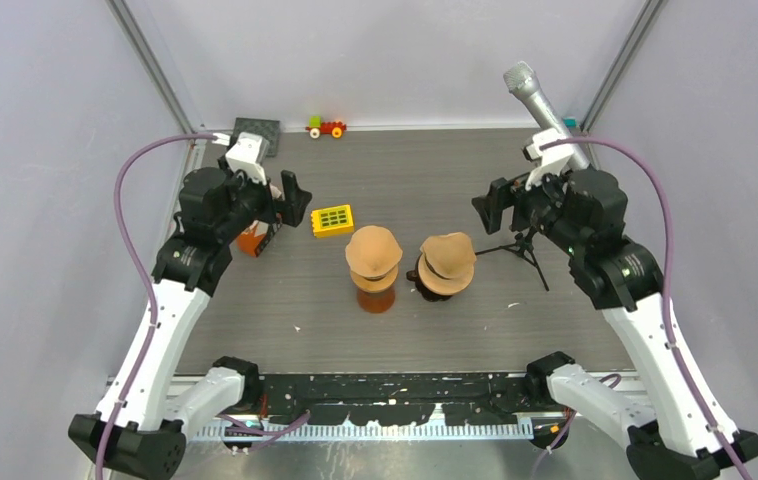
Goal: Place the coffee filter in the dripper
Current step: Reset both arms
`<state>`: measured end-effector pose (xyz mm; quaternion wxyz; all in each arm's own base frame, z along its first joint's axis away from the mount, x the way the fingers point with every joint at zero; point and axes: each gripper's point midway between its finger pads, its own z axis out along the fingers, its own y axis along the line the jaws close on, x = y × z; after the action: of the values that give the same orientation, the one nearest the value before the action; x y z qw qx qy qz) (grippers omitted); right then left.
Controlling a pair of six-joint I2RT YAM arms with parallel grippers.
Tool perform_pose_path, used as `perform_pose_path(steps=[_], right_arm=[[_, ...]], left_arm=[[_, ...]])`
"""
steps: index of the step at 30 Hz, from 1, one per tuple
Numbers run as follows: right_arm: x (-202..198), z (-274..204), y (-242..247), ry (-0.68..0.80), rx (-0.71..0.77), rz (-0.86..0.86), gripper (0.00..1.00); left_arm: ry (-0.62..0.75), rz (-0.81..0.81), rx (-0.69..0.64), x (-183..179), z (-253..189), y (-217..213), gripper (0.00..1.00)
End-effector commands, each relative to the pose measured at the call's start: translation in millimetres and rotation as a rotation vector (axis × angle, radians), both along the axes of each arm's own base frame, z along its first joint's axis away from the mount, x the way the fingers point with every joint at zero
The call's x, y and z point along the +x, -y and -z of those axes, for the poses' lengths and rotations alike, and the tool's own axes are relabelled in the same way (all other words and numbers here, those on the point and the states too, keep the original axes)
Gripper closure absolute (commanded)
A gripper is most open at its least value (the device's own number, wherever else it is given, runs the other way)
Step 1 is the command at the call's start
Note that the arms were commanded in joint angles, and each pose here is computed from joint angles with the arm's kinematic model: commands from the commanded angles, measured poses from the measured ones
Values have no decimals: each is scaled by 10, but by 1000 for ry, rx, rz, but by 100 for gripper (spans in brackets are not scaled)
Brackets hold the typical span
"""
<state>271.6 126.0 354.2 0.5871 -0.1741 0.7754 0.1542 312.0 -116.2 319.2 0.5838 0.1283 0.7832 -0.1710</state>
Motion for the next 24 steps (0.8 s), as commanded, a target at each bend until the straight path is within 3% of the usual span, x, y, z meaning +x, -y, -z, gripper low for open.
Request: perform_pose_path(steps=[1, 4, 15, 24], right_arm=[[-112, -352, 11, 199, 21, -42, 14], [-172, -341, 29, 219, 28, -53, 14], [-31, -149, 140, 207, 28, 27, 13], [172, -24, 504, 186, 27, 264, 13]], left_arm=[[149, 5, 7, -16, -287, -40, 0], [199, 25, -20, -17, -303, -6, 0], [134, 60, -14, -189, -382, 10, 0], [145, 10, 41, -181, -338, -113, 0]])
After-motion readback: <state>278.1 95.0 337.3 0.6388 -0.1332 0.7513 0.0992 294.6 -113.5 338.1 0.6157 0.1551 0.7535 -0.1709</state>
